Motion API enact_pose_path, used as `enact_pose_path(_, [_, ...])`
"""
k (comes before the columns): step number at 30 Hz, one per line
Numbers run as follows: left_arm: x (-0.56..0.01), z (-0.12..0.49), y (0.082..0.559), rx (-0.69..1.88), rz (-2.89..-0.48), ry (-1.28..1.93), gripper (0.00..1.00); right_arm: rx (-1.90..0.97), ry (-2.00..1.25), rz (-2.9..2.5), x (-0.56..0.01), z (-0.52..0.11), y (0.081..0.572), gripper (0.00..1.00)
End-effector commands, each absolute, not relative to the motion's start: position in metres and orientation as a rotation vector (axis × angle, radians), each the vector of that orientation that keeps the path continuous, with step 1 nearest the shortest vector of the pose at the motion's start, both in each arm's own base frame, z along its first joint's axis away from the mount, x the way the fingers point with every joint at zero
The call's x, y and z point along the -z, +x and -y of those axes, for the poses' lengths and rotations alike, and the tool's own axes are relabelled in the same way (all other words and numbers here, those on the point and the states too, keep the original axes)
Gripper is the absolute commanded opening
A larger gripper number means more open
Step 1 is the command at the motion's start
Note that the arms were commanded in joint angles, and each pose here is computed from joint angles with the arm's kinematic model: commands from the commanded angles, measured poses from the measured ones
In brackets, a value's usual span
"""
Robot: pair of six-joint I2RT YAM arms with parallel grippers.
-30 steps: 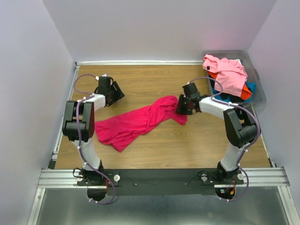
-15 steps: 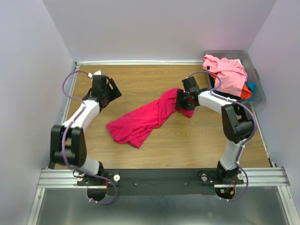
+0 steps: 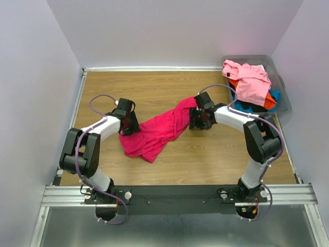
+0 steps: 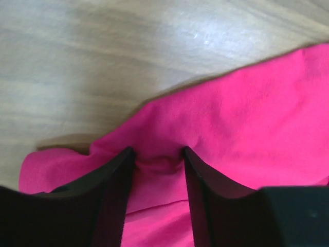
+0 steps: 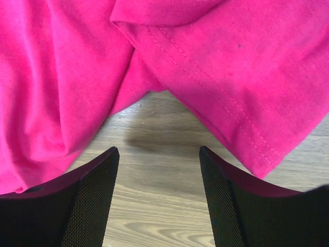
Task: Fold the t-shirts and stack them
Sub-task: Flatten the tshirt out
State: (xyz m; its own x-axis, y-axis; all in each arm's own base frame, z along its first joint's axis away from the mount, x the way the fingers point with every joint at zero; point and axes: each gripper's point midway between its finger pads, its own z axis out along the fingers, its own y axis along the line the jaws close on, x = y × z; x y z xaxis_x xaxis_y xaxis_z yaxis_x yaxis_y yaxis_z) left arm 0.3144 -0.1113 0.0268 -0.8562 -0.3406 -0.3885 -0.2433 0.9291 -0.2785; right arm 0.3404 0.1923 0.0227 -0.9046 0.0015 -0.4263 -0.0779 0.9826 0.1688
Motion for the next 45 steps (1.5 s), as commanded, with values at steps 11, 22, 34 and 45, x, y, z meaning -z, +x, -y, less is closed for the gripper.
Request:
enact_pose_path(11, [-0.034,0.082,0.456,0.13,-2.494,-0.401,0.5,-0.034,-0.01,-2.724,0.0,-0.15,0.342,0.71])
enact_pose_path(22, [-0.113,0.063,0.453,0.114,-2.291,-0.482,0.79,-0.158,0.01,-2.646,-0.037,-0.156,0.364,0.71])
enact_pose_path(34, [-0.067,0.03,0.292,0.038,-2.392,-0.799,0.55,-0.243,0.011,-2.66,-0.044,-0.16,0.346,0.71])
enact_pose_path(45, [-0.04,0.031,0.295,0.014,-2.452,-0.748,0.56,-0.249,0.006,-2.688,-0.035,-0.16,0.339,0.72])
